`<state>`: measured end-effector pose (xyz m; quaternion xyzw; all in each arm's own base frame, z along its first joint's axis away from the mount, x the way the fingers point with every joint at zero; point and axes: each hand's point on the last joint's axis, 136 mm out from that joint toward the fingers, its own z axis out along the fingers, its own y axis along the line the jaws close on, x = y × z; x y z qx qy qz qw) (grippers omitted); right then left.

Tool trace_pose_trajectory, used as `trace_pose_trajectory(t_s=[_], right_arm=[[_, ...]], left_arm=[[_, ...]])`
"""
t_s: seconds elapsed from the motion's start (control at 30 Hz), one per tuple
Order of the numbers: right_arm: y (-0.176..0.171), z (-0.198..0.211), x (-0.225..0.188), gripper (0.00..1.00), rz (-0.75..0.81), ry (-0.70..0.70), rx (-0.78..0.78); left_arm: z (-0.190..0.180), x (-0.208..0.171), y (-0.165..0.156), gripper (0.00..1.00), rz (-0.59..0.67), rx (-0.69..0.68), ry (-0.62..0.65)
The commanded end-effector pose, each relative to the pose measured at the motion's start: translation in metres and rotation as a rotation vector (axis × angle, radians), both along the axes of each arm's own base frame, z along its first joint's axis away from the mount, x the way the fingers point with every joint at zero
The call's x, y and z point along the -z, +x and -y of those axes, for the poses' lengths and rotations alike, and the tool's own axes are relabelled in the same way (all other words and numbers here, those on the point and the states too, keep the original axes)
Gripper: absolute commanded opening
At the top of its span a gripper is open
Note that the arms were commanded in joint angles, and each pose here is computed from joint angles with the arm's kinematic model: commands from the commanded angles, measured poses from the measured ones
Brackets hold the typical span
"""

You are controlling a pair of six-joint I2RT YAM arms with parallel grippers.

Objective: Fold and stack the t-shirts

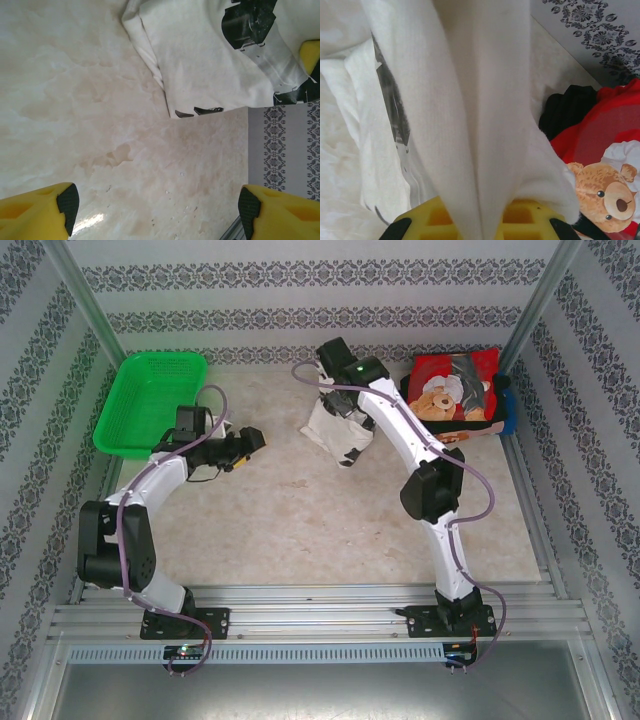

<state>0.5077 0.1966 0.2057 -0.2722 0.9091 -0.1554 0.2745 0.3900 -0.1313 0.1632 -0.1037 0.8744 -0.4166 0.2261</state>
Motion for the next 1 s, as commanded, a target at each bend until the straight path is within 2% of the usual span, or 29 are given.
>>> trace_pose_trajectory(t_s=[0.0,0.23,0.37,0.47,0.73,0.97], right_arm=[[0.02,0.017,-0.01,0.0,0.056,-0.054,-0.017],[0.057,0.046,-0.016,0.0,0.127,-0.017,-0.032],[0.084,0.084,-0.022,0.0,0.178,0.032,0.001],[0.096,0.123,-0.027,0.0,0.2,0.09,0.093],[0.09,0.212,-0.037,0.0,0.22,0.138,0.303],[0.081,0.275,-0.054,0.0,0.266,0.186,0.432]], left_arm=[[-0.008,-0.002,-0.01,0.84,0.004,0.003,0.025],[-0.017,0.005,-0.018,0.84,-0.022,-0.015,0.065],[-0.022,0.009,-0.026,0.84,-0.043,-0.023,0.097],[-0.026,0.013,-0.033,0.84,-0.055,-0.035,0.121],[-0.031,0.028,-0.042,0.84,-0.09,-0.089,0.121],[-0.032,0.019,-0.04,0.85,-0.071,-0.096,0.126]])
